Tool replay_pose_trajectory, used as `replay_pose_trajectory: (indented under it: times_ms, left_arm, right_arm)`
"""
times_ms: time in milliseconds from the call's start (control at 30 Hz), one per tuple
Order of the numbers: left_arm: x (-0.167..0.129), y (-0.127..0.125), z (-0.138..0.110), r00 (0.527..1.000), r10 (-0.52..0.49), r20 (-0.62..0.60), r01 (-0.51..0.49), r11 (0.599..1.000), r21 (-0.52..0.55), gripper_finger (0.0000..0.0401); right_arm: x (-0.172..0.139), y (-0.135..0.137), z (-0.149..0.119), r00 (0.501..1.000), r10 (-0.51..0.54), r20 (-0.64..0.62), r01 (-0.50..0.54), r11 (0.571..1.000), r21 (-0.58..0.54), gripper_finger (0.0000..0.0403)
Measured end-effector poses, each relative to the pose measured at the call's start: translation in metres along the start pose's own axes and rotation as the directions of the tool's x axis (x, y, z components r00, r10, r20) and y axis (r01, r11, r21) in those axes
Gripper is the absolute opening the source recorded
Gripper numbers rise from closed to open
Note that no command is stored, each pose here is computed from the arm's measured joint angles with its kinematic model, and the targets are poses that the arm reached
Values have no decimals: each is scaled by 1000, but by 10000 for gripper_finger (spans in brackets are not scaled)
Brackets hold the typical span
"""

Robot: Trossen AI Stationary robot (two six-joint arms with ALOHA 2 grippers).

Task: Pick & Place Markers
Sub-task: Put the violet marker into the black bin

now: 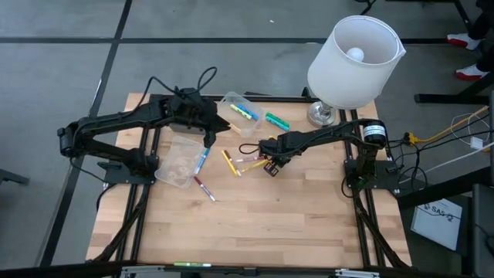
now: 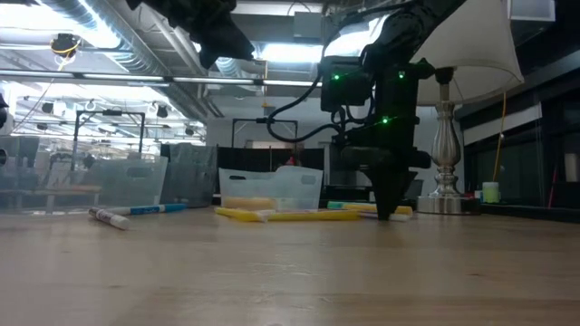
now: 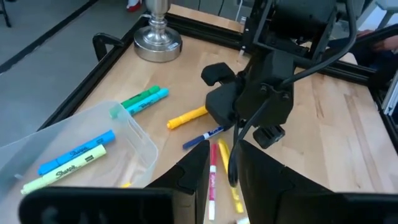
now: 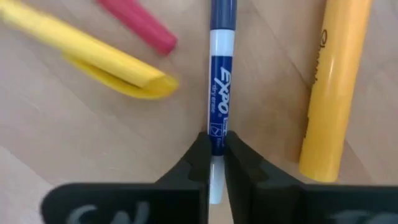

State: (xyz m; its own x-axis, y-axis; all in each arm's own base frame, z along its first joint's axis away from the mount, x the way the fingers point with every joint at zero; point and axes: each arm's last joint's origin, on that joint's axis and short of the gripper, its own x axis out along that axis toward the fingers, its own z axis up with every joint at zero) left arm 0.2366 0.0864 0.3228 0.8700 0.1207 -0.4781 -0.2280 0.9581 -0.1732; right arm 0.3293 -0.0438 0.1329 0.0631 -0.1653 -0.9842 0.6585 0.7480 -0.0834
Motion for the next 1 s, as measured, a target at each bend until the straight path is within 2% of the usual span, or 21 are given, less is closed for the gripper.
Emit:
replay_pose_trajectory:
  times_ms: [100,267,633,833,1000]
  left_arm:
    - [-7,-1,2,1000,2,20,-2,1000,0,79]
    - [-22,-4,6,997,9,74,-10,1000,11,76]
    - [-53,-8,11,979,98,181,-100,995,7,79]
    - [-60,-10,14,967,113,226,-113,993,-11,76]
    - [-62,-10,20,951,107,289,-100,994,-38,79]
  right_arm:
    - [-1,0,0,1000,0,-1,0,1000,9,38]
    - [-12,0,4,1000,17,25,-17,1000,24,23]
    - [-55,-9,11,977,109,186,-133,983,123,24]
    - [-77,-8,20,919,199,341,-253,959,123,22]
    - [-99,-5,31,816,284,504,-378,921,94,25]
